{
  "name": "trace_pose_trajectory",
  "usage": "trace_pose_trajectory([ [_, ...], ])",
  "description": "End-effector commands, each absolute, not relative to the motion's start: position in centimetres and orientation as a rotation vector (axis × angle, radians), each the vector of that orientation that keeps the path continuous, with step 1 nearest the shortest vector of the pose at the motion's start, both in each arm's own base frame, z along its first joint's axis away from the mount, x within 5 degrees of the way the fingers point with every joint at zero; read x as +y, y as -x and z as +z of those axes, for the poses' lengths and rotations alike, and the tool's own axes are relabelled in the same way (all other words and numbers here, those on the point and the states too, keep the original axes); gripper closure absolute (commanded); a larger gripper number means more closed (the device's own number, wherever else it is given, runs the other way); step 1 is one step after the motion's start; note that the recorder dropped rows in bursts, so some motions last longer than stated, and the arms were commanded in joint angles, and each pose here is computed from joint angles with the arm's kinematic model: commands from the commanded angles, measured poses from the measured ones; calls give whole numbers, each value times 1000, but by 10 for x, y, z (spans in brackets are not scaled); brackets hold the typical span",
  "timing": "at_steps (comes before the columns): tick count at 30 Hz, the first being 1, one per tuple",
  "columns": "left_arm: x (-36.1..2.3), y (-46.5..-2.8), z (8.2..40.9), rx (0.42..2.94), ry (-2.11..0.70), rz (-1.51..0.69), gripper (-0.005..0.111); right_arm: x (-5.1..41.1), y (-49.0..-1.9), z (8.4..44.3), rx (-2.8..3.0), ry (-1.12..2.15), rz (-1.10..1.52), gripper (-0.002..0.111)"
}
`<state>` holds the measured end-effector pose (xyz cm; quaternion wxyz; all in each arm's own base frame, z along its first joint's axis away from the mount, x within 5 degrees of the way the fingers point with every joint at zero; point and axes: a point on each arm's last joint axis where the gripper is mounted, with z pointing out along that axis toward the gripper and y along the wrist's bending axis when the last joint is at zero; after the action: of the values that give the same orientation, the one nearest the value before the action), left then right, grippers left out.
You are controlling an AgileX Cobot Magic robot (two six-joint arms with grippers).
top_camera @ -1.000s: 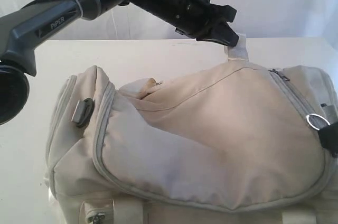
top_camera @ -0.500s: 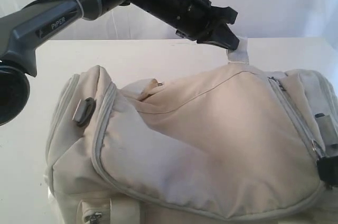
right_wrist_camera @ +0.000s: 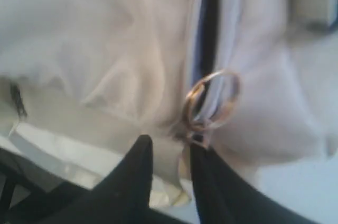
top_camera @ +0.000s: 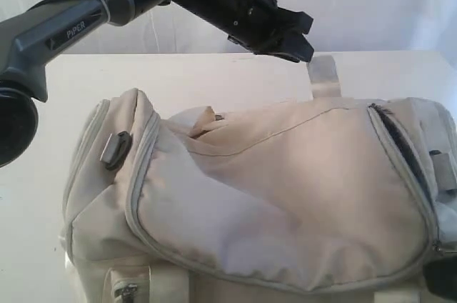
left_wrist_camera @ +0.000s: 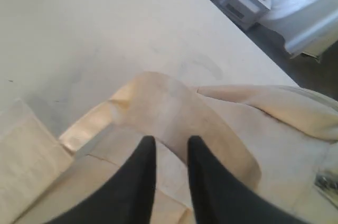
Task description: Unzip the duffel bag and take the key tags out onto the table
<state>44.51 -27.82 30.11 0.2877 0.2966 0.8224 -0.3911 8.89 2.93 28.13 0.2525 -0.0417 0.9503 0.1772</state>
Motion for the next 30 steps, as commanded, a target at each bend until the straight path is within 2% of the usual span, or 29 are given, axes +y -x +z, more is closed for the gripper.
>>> trace_pose_trajectory([
  [1, -273, -445, 313, 2169, -786, -1022, 50, 31, -83, 283, 2624, 155, 511, 55],
  [3, -272, -443, 316, 2172, -800, -1023, 45, 31, -84, 292, 2594, 163, 502, 47],
  [8, -265, -428, 336, 2177, -898, -975, 45, 23, -90, 331, 2446, 173, 339, 47],
  [11, -258, -402, 353, 2169, -1158, -972, 46, 7, -102, 358, 2317, 27, 130, 48],
  [13, -254, -392, 356, 2179, -1270, -986, 49, 5, -111, 357, 2346, 15, 122, 51],
  [17, -247, -374, 376, 2132, -1294, -996, 53, 4, -122, 351, 2404, 12, 122, 51],
  [20, -234, -358, 376, 2215, -1300, -919, 68, 3, -122, 351, 2403, 13, 113, 51],
  [22, -227, -335, 374, 2221, -1334, -997, 70, 3, -123, 351, 2399, 13, 110, 51],
  [25, -221, -281, 369, 2116, -1385, -1278, 70, 3, -124, 352, 2385, 12, 105, 55],
  [30, -237, -214, 343, 2064, -1328, -1374, 70, 3, -126, 352, 2378, 10, 107, 57],
])
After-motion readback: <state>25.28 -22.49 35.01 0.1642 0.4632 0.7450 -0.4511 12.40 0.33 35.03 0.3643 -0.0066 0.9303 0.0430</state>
